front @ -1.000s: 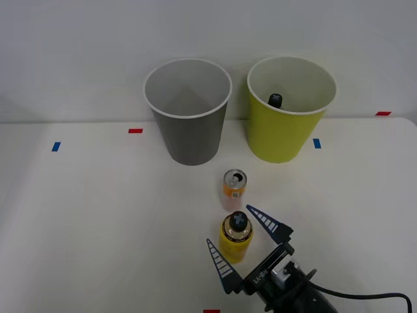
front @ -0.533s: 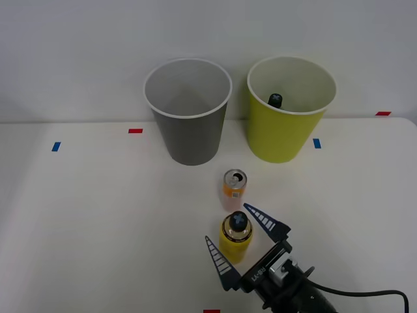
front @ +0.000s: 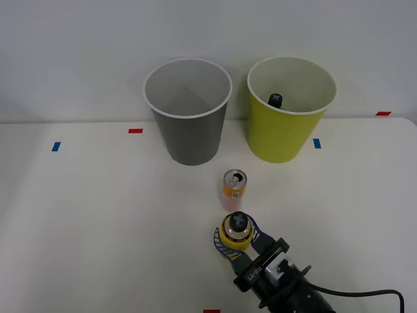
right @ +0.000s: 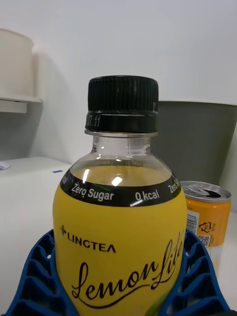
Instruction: Put cans in the gray bin, plastic bottles in the light green bin
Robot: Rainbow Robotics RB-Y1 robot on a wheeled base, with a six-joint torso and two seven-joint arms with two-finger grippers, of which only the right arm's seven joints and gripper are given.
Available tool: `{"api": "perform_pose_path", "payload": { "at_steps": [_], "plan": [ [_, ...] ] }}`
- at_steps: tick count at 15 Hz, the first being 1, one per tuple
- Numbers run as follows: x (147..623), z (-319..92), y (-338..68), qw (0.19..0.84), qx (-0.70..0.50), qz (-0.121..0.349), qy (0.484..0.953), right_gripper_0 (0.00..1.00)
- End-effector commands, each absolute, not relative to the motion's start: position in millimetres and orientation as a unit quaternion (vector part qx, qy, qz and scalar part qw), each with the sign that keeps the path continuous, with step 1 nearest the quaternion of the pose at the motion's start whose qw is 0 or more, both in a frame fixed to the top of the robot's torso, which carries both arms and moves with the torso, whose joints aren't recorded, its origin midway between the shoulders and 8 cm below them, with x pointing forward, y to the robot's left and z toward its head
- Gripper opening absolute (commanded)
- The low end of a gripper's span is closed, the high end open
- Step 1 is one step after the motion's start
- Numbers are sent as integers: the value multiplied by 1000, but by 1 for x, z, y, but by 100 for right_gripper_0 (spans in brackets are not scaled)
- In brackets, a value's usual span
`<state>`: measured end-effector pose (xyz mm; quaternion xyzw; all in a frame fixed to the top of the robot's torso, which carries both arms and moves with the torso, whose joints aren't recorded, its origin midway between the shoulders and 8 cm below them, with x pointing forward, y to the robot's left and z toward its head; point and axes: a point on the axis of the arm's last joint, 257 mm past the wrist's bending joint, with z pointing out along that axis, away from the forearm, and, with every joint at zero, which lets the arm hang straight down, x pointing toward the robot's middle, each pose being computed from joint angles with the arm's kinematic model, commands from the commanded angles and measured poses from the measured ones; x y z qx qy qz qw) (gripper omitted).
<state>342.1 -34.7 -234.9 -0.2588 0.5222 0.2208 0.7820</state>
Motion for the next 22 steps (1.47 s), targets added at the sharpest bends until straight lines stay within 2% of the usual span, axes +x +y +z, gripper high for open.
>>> {"api": "perform_pose_path", "payload": {
  "at_steps": [1, 9, 13, 17, 22],
  "plan": [
    [340, -229, -38, 791, -255, 217, 512, 0],
    [322, -215, -66, 803, -216, 212, 513, 0],
    [311, -200, -116, 808, -183, 186, 528, 0],
    [303, -166, -173, 813, -111, 173, 544, 0],
    [310, -125, -226, 825, -29, 162, 540, 0]
  ]
}}
